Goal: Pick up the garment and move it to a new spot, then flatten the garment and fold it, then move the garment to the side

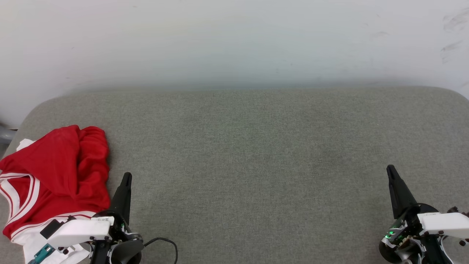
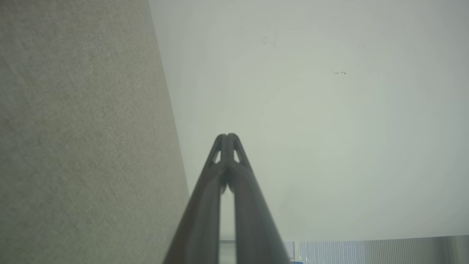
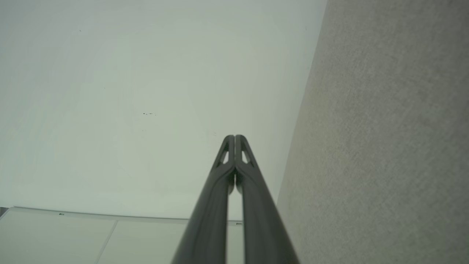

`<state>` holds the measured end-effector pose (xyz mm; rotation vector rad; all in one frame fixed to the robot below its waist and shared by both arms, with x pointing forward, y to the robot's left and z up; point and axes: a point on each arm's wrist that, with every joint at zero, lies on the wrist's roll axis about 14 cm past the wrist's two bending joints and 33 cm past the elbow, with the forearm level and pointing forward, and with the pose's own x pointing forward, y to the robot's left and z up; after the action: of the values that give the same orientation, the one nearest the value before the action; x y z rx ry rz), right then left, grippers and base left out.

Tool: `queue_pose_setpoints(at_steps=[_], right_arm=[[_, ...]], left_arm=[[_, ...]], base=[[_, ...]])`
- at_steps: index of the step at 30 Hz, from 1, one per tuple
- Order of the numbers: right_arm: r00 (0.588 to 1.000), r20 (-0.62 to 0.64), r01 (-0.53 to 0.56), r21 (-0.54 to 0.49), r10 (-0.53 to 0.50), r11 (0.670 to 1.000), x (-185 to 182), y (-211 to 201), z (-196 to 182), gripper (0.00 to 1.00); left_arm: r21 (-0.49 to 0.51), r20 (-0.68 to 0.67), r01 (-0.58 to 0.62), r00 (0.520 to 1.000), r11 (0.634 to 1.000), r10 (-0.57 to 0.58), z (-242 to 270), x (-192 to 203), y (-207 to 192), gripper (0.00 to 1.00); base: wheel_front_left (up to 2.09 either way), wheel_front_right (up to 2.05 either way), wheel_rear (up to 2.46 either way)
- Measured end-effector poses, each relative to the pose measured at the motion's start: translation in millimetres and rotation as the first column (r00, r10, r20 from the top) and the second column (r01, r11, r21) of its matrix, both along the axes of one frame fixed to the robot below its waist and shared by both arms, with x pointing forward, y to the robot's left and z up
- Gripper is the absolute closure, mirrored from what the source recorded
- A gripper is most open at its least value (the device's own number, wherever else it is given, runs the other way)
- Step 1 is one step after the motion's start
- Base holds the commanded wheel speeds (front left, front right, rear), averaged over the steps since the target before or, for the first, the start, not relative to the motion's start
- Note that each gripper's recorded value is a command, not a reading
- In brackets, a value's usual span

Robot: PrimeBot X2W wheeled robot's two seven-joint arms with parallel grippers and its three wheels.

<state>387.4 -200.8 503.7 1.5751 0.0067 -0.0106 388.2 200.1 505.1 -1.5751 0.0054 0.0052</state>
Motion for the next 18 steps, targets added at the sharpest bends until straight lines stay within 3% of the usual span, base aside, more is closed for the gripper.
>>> queue_pose_setpoints(at_steps=[18], right_arm=[[1.0, 0.0, 0.0, 0.0, 0.0, 1.0, 0.0, 0.0, 0.0, 1.0]], left_arm=[[0.0, 0.0, 0.0, 1.0, 1.0, 0.0, 0.0, 0.0, 0.0, 1.0]], base=[[0.0, 0.0, 0.0]])
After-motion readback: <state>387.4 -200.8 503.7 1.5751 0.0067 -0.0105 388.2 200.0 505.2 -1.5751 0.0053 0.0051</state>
